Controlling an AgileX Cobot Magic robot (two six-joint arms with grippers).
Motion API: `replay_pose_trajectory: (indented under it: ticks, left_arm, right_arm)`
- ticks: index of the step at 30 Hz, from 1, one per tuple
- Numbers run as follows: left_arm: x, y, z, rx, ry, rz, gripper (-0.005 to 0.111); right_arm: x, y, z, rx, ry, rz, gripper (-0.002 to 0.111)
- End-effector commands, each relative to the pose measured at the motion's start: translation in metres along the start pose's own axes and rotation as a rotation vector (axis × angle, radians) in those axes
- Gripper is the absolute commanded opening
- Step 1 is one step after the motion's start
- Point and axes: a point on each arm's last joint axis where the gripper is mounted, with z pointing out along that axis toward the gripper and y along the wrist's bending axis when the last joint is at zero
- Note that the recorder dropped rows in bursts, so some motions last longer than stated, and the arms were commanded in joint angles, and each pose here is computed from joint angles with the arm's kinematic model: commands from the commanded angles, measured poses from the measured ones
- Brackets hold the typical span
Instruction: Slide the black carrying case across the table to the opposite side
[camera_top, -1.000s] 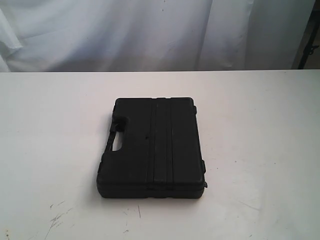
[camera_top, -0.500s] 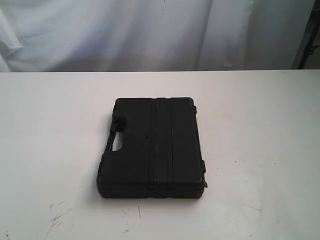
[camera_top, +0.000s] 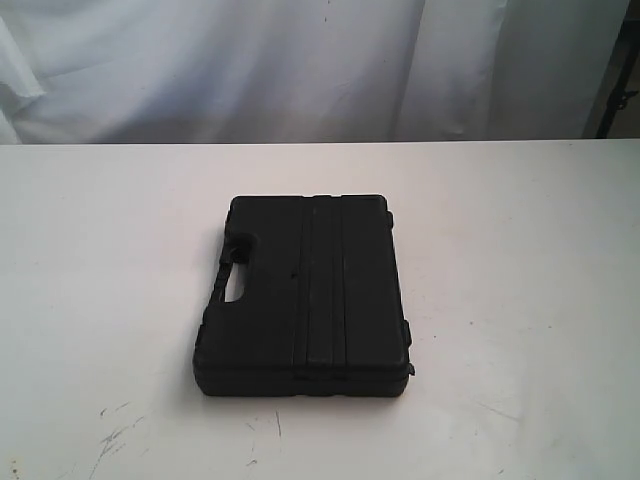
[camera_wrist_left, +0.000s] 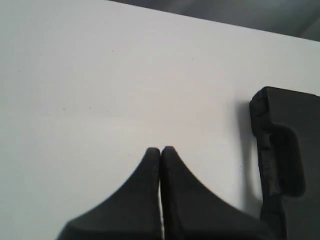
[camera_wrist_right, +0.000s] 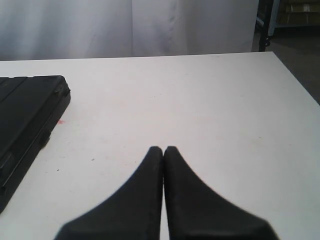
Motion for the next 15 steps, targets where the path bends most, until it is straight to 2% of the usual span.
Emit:
replay_pose_trajectory:
  ticks: [1,6,15]
  left_arm:
    - [-0.016,-0.012,0.019,0.087,0.081,0.016,0.000]
    - [-0.028,-0.029,0.048,0.159,0.183,0.046,0.000]
    - [-0.028,-0.082,0.097,0.251,0.304,0.136,0.000]
  right_arm:
    - [0.001,0.000,0.000,0.004,-0.003,0.007,0.000]
    - [0.001,0.000,0.000,0.004,-0.003,0.007,0.000]
    - [0.001,0.000,0.000,0.004,-0.003,0.007,0.000]
